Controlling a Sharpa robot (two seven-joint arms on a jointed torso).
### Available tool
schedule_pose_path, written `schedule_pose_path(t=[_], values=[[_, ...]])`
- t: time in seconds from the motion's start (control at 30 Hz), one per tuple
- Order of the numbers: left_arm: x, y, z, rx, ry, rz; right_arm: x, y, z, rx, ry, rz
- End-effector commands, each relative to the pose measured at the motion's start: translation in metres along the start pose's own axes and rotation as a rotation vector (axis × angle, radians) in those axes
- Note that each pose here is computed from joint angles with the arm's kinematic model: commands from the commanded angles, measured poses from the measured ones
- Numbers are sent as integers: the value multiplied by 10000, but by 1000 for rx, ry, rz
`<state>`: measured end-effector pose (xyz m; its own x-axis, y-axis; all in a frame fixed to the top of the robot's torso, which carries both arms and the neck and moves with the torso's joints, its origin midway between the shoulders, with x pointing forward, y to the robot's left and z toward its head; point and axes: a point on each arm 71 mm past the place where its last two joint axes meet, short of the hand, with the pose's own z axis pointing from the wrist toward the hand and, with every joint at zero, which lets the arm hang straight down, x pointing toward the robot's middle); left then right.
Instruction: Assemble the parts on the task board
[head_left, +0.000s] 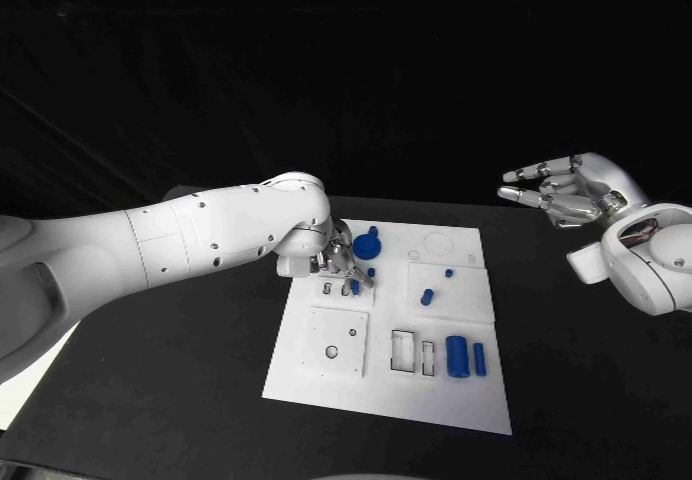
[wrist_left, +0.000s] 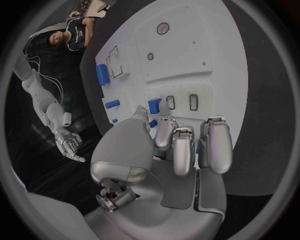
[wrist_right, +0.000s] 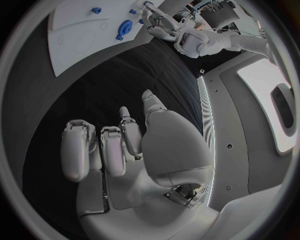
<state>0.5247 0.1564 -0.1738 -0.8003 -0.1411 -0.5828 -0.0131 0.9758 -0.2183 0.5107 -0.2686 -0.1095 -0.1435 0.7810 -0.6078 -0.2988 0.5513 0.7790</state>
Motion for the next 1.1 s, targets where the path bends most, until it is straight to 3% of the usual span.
schedule_pose_path(t=[0.03, 0.63, 1.1], values=[[17, 78, -6, -121, 16, 7, 16, -1, 3, -1, 14, -7], [29, 77, -11, -91, 17, -43, 33, -27, 15, 6, 23, -11], [48, 179, -154, -50, -93, -144, 45, -70, 15, 15, 30, -17]])
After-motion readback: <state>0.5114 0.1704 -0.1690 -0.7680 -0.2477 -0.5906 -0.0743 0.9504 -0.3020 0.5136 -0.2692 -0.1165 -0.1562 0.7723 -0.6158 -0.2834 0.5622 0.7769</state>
